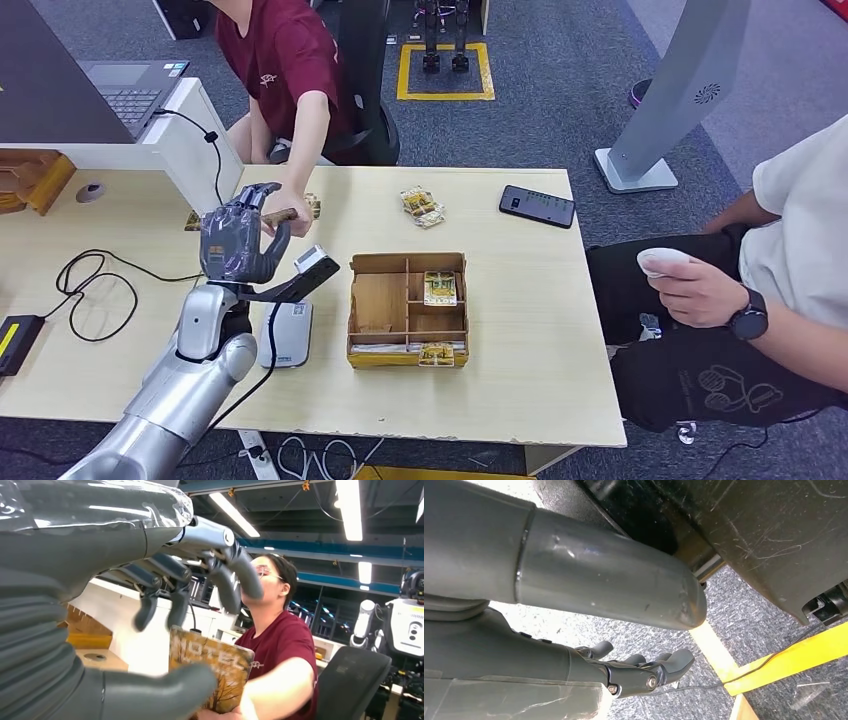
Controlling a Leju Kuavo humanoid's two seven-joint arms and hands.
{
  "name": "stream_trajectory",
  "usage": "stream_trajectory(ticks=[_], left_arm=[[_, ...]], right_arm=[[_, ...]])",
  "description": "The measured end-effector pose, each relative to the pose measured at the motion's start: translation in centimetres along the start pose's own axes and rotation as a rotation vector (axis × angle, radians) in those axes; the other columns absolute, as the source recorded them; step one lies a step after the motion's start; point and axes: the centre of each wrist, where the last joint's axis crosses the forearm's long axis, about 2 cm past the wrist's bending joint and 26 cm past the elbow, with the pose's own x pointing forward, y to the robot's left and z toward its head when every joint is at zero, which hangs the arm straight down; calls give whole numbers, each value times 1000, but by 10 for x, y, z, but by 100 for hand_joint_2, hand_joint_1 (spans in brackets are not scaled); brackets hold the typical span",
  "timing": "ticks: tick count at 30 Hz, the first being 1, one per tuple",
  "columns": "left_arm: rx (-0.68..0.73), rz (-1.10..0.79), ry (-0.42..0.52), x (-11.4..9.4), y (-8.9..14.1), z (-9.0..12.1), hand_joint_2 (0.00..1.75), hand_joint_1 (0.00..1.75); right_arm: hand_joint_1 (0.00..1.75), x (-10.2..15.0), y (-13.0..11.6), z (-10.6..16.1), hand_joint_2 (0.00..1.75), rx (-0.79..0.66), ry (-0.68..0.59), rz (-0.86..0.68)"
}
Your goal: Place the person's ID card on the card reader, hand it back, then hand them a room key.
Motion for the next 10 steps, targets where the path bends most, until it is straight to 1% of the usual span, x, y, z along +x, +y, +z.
stream_trajectory(ticks=[5, 10], left_arm=[[14, -8, 13, -4, -1, 1, 175, 0], [25, -21, 35, -11, -1, 3, 175, 0]], right_arm=[[0, 0, 0, 0, 0, -1, 0, -1], [0, 0, 0, 0, 0, -4, -3, -1]])
